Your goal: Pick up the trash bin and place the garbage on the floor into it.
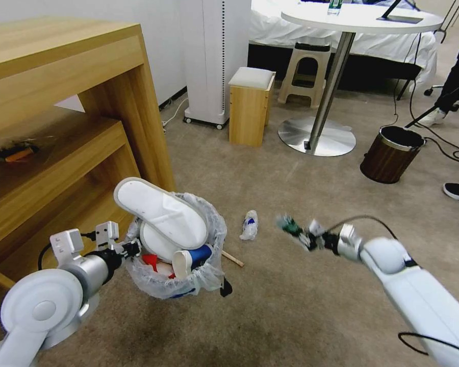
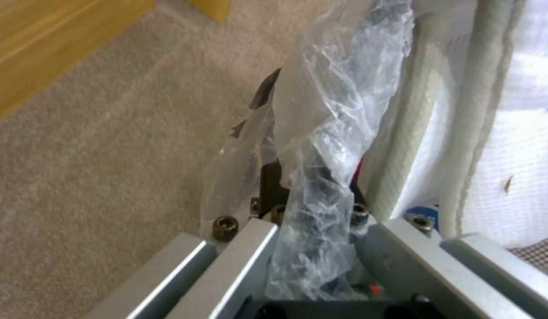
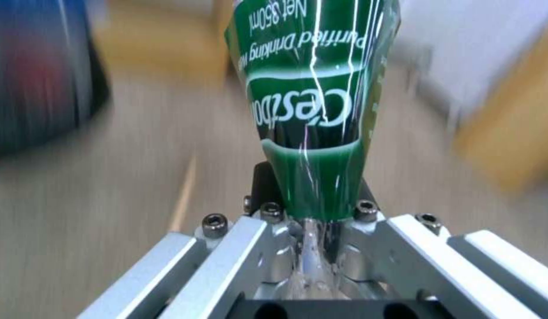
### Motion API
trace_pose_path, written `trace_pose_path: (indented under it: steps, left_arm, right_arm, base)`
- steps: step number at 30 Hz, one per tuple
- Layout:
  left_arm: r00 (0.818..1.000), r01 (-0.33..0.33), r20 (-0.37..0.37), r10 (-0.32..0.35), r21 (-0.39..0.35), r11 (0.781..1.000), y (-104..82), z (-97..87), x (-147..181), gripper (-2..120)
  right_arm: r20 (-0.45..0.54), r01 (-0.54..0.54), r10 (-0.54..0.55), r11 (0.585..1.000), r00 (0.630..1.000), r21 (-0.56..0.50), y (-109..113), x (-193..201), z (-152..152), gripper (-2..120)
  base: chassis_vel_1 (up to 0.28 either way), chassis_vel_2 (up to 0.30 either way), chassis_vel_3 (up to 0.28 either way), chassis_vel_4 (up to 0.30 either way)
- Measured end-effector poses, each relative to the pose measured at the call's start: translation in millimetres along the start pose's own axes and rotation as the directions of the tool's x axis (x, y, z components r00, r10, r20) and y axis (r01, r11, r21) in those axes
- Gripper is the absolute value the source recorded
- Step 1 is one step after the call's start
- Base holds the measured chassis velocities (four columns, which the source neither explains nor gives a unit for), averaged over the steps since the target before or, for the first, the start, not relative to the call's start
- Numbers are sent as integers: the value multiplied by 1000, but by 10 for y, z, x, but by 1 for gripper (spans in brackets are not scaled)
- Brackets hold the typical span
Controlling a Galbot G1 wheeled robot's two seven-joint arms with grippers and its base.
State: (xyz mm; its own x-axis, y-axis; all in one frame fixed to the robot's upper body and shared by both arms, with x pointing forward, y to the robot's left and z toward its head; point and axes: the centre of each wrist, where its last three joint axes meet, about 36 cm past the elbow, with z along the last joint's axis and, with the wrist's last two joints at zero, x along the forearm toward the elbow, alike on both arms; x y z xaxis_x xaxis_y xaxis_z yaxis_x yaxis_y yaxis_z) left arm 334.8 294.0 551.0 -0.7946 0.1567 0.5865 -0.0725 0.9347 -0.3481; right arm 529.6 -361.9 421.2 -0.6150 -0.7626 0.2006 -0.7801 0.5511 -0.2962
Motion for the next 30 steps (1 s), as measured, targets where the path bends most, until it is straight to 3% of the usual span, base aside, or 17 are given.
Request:
trace_pose_path:
  steps: [1, 3, 4, 8, 9, 11, 12, 14, 19, 27, 30]
  left_arm:
    - [1000, 0, 0, 0, 0, 1000, 0, 0, 0, 0]
    - [1000, -4, -10, 4, 0, 1000, -9, 23, -9, 0]
    - [1000, -4, -10, 4, 0, 1000, -9, 23, -9, 0]
    - [1000, -4, -28, 4, 4, 1000, 1, 55, -41, 0]
    - [1000, -4, -28, 4, 4, 1000, 1, 55, -41, 0]
    - [1000, -4, -30, 4, 6, 1000, 5, 55, -56, 0]
    - [1000, -4, -30, 4, 6, 1000, 5, 55, -56, 0]
    - [1000, -4, -31, 4, 9, 1000, 9, 51, -74, 0]
    - [999, -2, -34, 2, 14, 1000, 18, 57, -98, 0]
    - [999, -3, -35, 4, 21, 1000, 20, 51, -143, 0]
    - [999, -5, -33, 6, 20, 1000, 18, 42, -144, 0]
  right_arm:
    - [0, 0, 0, 1000, 1000, 0, 0, 0, 0, 4]
    - [159, 28, -27, 1000, 987, -6, -37, -160, -240, 4]
    - [159, 28, -27, 1000, 987, -6, -37, -160, -240, 4]
    - [416, 147, -99, 986, 904, -83, 157, -542, -688, 4]
    - [416, 147, -99, 986, 904, -83, 157, -542, -688, 4]
    - [507, 207, -127, 973, 853, -104, 289, -718, -850, 4]
    - [507, 207, -127, 973, 853, -104, 289, -718, -850, 4]
    - [572, 256, -157, 962, 805, -96, 417, -880, -998, 4]
    - [634, 323, -208, 944, 745, -70, 589, -1079, -1215, 4]
    - [668, 418, -279, 907, 690, -54, 889, -1383, -1330, 4]
    - [662, 432, -295, 900, 689, -49, 933, -1454, -1311, 4]
  base:
    - [0, 0, 0, 0]
    - [0, 0, 0, 0]
    - [0, 0, 0, 0]
    - [0, 0, 0, 0]
    - [0, 0, 0, 0]
    - [0, 0, 0, 0]
    - [0, 0, 0, 0]
    - [0, 0, 0, 0]
    - [0, 0, 0, 0]
    - [0, 0, 0, 0]
    - [0, 0, 0, 0]
